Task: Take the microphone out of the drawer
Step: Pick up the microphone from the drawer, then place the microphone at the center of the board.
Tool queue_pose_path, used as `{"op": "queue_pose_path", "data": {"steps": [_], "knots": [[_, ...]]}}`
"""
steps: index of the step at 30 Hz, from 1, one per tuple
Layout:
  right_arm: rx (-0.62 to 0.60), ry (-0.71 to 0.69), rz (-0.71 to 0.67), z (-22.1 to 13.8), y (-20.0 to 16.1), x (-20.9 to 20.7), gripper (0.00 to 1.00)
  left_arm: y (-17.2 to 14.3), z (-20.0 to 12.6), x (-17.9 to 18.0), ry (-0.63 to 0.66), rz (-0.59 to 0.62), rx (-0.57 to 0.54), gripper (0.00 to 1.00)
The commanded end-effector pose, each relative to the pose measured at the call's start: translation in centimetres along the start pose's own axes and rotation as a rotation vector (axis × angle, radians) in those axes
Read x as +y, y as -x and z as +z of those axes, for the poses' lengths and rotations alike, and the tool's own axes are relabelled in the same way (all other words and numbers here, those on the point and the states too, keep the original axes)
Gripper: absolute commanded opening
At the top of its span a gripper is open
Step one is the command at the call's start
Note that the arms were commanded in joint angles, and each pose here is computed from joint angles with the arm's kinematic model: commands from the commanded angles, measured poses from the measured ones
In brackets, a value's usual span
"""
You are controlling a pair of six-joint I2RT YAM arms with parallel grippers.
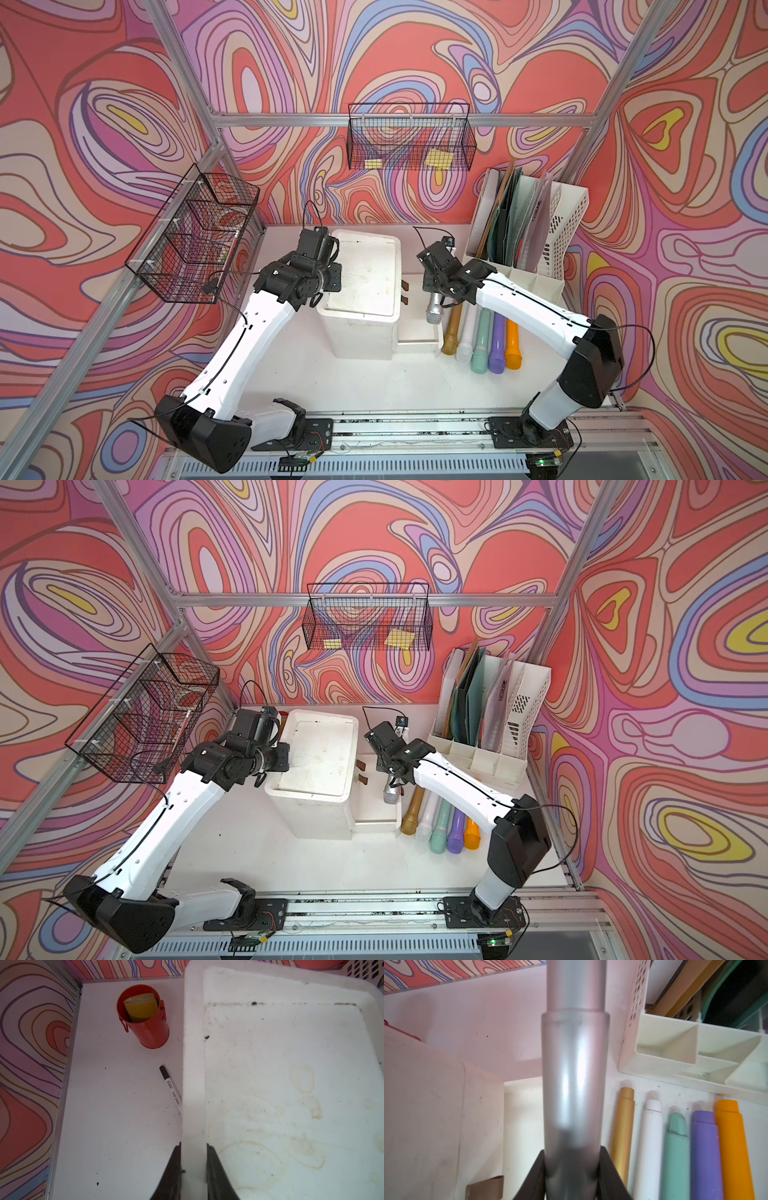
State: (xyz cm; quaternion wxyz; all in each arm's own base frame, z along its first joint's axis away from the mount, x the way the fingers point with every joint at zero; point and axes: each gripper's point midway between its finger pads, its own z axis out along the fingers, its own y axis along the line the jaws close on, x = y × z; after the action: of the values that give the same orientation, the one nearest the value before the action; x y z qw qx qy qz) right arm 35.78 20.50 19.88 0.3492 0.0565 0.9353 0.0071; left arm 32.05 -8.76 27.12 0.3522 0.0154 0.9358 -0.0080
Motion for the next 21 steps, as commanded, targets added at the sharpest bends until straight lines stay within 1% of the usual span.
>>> {"op": "queue_pose_path", "data": {"steps": [1, 6, 11, 18, 21], "knots": [[-0.036, -0.136, -0.073, -1.0, 0.0, -3.9, 0.10, -1.9, 0.2, 0.0, -0.001, 0.059, 0.077, 0.00], [-0.036, -0.289, -0.107, -2.0, -0.4, -9.2, 0.10, -2.1, 0.1, 0.0, -0.002, 0.058, 0.078, 0.00], [-0.008, -0.385, -0.110, -2.1, -1.2, -14.8, 0.09, -2.3, 0.4, -0.1, -0.006, 0.057, 0.082, 0.00], [0.042, -0.415, -0.067, -1.3, -3.2, -20.7, 0.08, -2.3, 0.7, -0.4, -0.018, 0.058, 0.081, 0.00], [0.082, -0.433, -0.045, -1.0, -4.0, -22.7, 0.08, -2.3, 0.7, -0.4, -0.021, 0.061, 0.079, 0.00]]}}
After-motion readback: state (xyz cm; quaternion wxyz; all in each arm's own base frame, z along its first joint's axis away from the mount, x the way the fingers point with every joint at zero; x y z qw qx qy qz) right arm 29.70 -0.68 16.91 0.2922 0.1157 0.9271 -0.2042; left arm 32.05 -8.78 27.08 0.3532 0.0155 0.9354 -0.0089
